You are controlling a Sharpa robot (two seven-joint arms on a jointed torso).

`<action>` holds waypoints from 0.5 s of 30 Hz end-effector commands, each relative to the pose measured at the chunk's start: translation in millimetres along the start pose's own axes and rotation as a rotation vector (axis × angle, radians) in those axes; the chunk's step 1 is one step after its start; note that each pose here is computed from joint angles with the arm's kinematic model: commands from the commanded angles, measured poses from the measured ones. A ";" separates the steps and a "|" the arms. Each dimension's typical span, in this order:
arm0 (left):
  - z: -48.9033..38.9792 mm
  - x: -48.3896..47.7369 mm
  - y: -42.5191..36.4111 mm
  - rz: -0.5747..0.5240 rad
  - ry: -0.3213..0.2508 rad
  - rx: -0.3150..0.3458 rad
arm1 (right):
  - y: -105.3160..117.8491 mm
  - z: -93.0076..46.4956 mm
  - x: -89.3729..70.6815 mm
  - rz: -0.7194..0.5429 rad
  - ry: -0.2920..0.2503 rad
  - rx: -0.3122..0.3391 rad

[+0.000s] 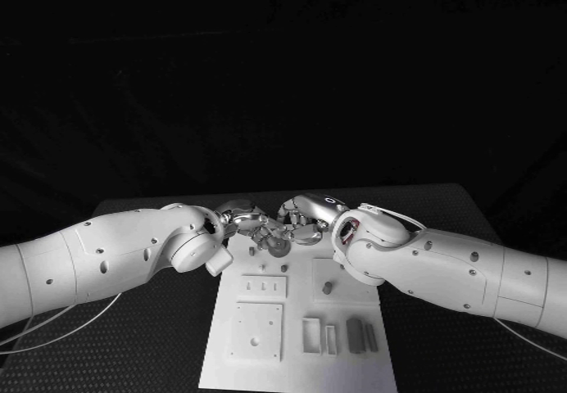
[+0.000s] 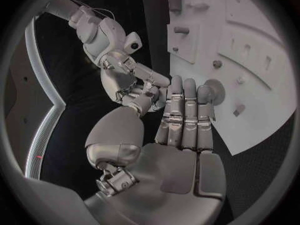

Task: Assemble the parts on the task board

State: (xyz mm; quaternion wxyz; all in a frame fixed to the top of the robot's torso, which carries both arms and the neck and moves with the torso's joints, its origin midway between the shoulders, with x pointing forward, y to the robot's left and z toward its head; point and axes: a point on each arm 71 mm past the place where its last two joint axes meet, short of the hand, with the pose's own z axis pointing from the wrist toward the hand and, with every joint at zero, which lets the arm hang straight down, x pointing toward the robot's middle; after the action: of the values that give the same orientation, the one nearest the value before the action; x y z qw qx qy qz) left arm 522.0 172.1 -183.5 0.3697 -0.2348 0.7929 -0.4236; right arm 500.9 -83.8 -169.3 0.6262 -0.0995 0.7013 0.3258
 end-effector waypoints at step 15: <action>0.6 0.7 -1.3 -0.004 0.006 0.003 | 0.9 -0.3 1.5 0.003 0.011 -0.009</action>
State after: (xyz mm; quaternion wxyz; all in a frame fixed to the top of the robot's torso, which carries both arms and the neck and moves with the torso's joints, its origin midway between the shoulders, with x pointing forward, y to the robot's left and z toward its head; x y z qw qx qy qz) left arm 522.1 172.2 -183.9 0.3697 -0.2352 0.7933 -0.4227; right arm 500.7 -84.0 -169.9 0.6246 -0.0989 0.7028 0.3258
